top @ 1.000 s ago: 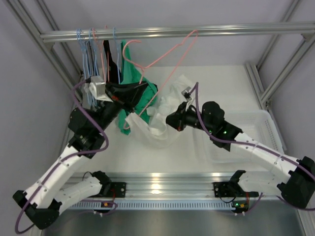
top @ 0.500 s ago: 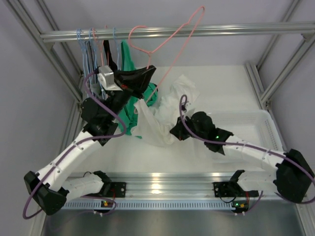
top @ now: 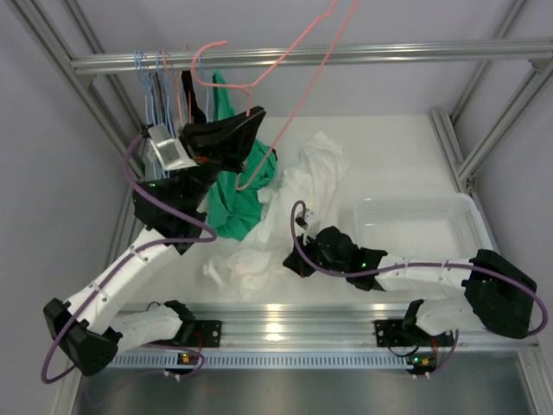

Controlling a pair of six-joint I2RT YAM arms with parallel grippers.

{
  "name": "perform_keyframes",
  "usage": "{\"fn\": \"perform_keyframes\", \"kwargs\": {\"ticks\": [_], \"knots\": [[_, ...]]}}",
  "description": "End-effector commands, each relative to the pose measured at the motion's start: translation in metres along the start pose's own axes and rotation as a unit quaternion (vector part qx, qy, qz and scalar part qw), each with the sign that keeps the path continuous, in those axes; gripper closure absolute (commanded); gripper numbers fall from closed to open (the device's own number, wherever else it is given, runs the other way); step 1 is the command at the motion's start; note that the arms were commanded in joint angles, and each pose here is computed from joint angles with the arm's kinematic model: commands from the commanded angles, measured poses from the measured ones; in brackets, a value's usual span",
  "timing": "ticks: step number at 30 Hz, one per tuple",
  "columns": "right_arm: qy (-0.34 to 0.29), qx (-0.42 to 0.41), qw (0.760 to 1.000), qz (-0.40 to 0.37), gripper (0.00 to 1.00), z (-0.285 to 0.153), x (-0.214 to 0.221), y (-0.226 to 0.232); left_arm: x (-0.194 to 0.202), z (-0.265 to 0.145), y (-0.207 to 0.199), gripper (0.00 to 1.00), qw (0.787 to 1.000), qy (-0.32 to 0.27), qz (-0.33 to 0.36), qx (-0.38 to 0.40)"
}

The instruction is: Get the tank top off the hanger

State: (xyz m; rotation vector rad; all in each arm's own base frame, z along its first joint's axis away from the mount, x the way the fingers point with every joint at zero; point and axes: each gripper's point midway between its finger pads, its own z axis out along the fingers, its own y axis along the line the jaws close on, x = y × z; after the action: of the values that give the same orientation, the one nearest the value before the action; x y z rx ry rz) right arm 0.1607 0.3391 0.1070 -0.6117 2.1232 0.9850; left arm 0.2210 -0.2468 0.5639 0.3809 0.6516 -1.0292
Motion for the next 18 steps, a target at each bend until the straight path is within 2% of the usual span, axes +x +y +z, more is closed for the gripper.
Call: {"fn": "perform_keyframes", "kwargs": {"ticks": [1, 3, 4, 6, 7, 8, 10, 11, 12, 13, 14, 15, 16, 18], "knots": [[-0.048, 0.013, 0.999, 0.011, 1.00, 0.004, -0.014, -0.001, -0.071, 0.022, -0.004, 1.00, 0.997, -0.076, 0.016, -0.014], [-0.057, 0.047, 0.997, 0.006, 1.00, 0.006, -0.021, -0.011, -0.070, 0.023, 0.004, 1.00, 0.997, -0.055, 0.019, -0.041], [-0.041, 0.080, 0.996, 0.000, 1.00, 0.007, -0.016, -0.024, -0.051, 0.017, 0.017, 1.00, 0.997, -0.009, 0.019, -0.075], [-0.059, 0.130, 0.990, -0.016, 1.00, 0.009, -0.036, -0.039, -0.043, 0.003, 0.023, 1.00, 0.994, 0.029, 0.023, -0.102], [-0.057, 0.147, 0.987, -0.017, 0.94, 0.013, -0.042, -0.045, -0.025, -0.009, 0.030, 1.00, 0.989, 0.073, 0.021, -0.126], [-0.055, 0.147, 0.987, -0.018, 0.84, 0.016, -0.044, -0.048, -0.024, -0.019, 0.035, 1.00, 0.985, 0.083, 0.022, -0.149], [-0.055, 0.155, 0.986, -0.025, 0.76, 0.023, -0.055, -0.056, -0.025, -0.044, 0.029, 1.00, 0.982, 0.099, 0.025, -0.156], [-0.054, 0.157, 0.986, -0.033, 0.73, 0.025, -0.057, -0.058, -0.019, -0.058, 0.033, 1.00, 0.977, 0.121, 0.023, -0.177], [-0.046, 0.161, 0.985, -0.039, 0.73, 0.029, -0.055, -0.062, -0.031, -0.067, 0.025, 1.00, 0.978, 0.118, 0.024, -0.173], [-0.049, 0.157, 0.986, -0.042, 0.75, 0.032, -0.061, -0.060, -0.025, -0.077, 0.023, 1.00, 0.975, 0.136, 0.023, -0.174], [-0.043, 0.153, 0.986, -0.049, 0.75, 0.035, -0.061, -0.060, -0.011, -0.094, 0.023, 1.00, 0.967, 0.179, 0.016, -0.183], [-0.041, 0.156, 0.986, -0.050, 0.74, 0.036, -0.062, -0.062, -0.020, -0.104, 0.017, 1.00, 0.966, 0.182, 0.014, -0.184], [-0.038, 0.162, 0.985, -0.051, 0.56, 0.038, -0.061, -0.065, -0.016, -0.113, 0.009, 1.00, 0.964, 0.203, 0.008, -0.172], [-0.044, 0.181, 0.981, -0.048, 0.48, 0.033, -0.062, -0.073, -0.014, -0.141, 0.002, 1.00, 0.955, 0.231, -0.008, -0.185]]}}
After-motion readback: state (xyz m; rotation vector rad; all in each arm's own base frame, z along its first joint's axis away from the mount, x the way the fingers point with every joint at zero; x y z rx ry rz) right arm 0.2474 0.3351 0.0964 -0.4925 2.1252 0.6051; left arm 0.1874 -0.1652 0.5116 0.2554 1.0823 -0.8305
